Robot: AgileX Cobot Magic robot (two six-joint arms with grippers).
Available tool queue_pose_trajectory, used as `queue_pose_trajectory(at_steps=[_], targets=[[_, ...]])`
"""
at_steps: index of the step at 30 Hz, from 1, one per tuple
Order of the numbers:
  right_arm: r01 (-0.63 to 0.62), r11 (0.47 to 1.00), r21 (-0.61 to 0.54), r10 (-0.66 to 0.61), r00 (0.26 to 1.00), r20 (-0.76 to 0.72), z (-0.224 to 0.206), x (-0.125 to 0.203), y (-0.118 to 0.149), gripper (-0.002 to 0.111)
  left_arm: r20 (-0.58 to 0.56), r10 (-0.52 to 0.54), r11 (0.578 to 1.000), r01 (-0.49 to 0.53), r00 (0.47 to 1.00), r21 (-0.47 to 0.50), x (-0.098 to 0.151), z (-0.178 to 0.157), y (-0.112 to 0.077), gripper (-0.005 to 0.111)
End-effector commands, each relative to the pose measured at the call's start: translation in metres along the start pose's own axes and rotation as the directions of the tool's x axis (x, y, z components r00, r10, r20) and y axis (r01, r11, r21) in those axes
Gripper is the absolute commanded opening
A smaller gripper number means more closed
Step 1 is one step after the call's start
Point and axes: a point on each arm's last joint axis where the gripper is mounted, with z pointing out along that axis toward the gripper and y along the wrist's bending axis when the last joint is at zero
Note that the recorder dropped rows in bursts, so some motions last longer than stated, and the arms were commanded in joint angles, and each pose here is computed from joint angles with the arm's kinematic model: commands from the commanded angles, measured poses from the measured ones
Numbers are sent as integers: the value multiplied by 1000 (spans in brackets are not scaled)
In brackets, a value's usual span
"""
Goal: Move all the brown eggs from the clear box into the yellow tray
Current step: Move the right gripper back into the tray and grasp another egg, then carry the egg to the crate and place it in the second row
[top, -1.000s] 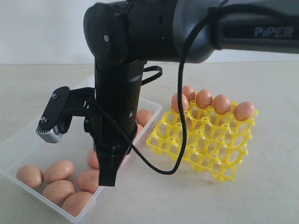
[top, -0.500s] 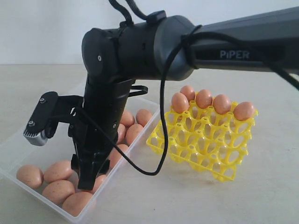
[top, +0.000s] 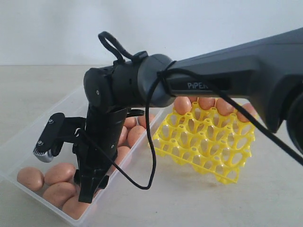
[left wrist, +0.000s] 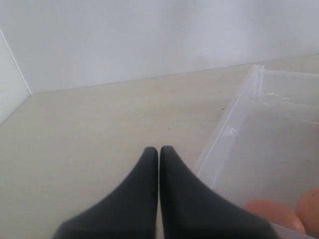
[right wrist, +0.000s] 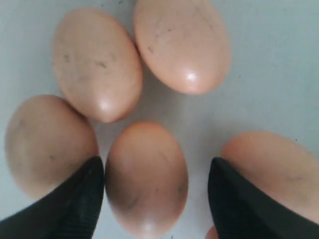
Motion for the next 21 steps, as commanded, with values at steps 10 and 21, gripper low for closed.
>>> queue_pose_trajectory(at_steps=[10,21], targets=[[-77,996,50,76,997,18,21,1,-9,1,3,-8,1000,8,1000,5,1,0,0,1],[-175,955,241,86,936,341,-60,-32,-16,1,4,-8,1000,8,1000,6,0,0,-1,1]])
